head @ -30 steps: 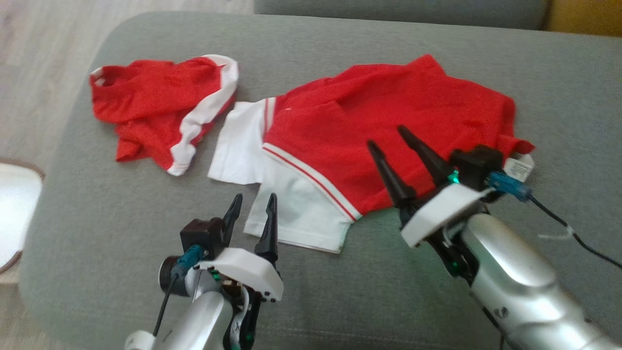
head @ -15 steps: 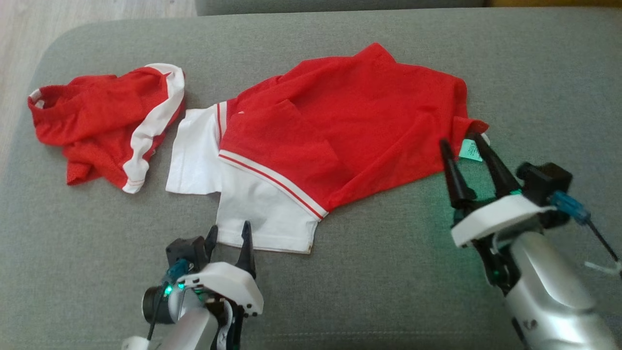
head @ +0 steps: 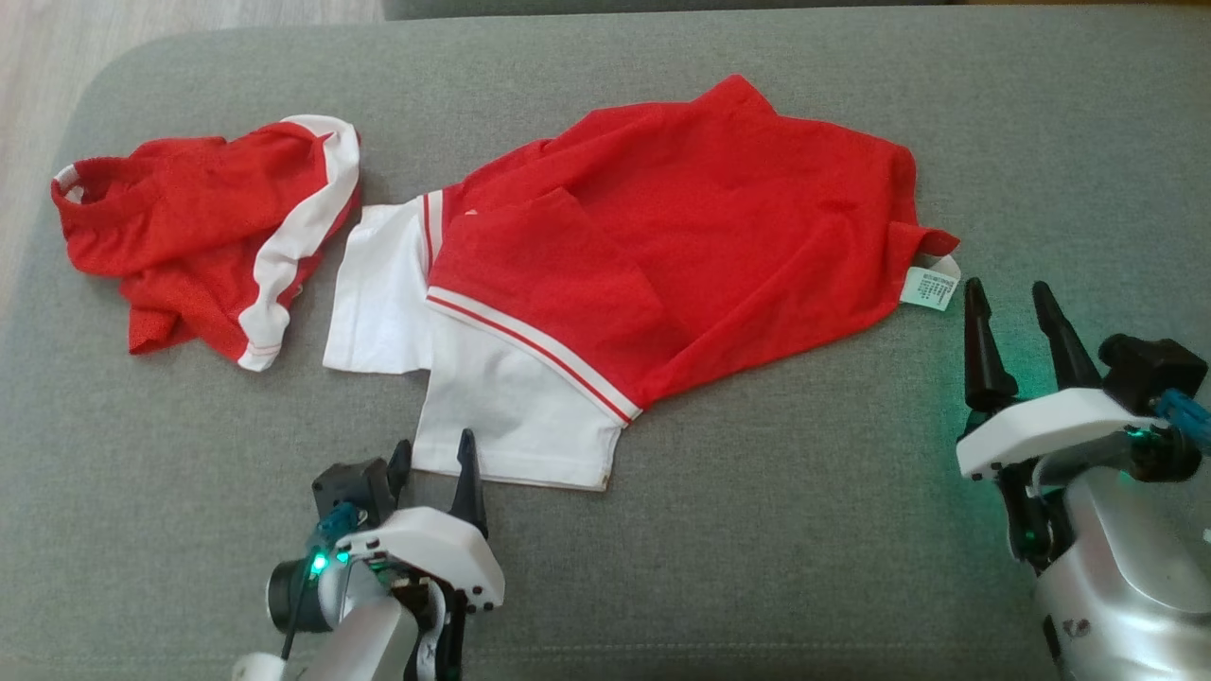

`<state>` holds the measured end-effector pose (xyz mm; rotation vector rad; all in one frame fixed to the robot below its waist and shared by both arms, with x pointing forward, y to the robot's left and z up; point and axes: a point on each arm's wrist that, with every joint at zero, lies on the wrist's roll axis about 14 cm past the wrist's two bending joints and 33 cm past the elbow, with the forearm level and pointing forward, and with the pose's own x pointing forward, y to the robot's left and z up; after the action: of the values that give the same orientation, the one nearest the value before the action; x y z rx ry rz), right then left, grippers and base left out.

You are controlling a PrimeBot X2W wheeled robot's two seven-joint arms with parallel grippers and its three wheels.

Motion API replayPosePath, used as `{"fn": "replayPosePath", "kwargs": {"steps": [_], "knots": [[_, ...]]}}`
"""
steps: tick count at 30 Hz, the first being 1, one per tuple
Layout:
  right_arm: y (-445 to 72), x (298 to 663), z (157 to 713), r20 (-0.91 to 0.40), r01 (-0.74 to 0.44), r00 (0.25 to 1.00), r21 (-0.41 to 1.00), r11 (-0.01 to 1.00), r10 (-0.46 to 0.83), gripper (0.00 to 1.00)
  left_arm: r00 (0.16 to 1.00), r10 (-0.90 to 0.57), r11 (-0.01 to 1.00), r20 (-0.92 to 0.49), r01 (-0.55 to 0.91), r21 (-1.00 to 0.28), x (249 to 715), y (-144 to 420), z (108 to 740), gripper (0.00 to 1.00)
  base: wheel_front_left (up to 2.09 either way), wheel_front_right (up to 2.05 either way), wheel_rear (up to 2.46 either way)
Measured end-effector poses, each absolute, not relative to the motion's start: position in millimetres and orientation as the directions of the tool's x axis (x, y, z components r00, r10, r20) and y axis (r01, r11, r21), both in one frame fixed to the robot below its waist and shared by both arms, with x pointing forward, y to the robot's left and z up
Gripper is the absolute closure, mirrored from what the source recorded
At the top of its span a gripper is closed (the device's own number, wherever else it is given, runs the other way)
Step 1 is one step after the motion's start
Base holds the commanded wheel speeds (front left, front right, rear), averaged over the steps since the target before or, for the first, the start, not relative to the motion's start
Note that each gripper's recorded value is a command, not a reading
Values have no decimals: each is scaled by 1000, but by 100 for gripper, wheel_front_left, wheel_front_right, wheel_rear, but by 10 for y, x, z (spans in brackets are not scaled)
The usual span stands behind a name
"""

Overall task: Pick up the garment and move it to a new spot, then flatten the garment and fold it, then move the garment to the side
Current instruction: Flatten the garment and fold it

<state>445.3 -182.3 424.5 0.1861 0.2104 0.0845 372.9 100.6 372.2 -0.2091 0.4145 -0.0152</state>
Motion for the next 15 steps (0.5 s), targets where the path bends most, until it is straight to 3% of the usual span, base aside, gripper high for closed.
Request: {"fn": "replayPosePath", "kwargs": {"steps": [4, 5, 6, 7, 13, 15], "knots": [[-1882, 4425, 4140, -232, -40, 969, 180, 983, 83, 0, 909, -68, 979, -410, -19, -203, 3723, 982, 3677, 0, 0, 0, 0], [-1884, 4414, 4100, -245, -38, 966, 177, 983, 81, 0, 908, -75, 979, -413, -11, -202, 3727, 963, 3667, 5, 0, 0, 0], [-1885, 4407, 4065, -256, -34, 963, 177, 984, 79, 0, 906, -85, 979, -414, -3, -206, 3734, 943, 3661, 88, 0, 0, 0], [-1885, 4406, 4038, -264, -32, 961, 175, 984, 79, 0, 906, -90, 979, -415, 2, -206, 3744, 931, 3656, 100, 0, 0, 0], [-1864, 4538, 4005, -272, -34, 959, 172, 984, 81, 0, 901, -116, 975, -418, 23, -220, 3791, 869, 3639, 100, 0, 0, 0], [-1827, 4593, 4000, -271, -42, 959, 175, 984, 89, 5, 901, -120, 975, -416, 28, -221, 3805, 859, 3642, 100, 0, 0, 0]]}}
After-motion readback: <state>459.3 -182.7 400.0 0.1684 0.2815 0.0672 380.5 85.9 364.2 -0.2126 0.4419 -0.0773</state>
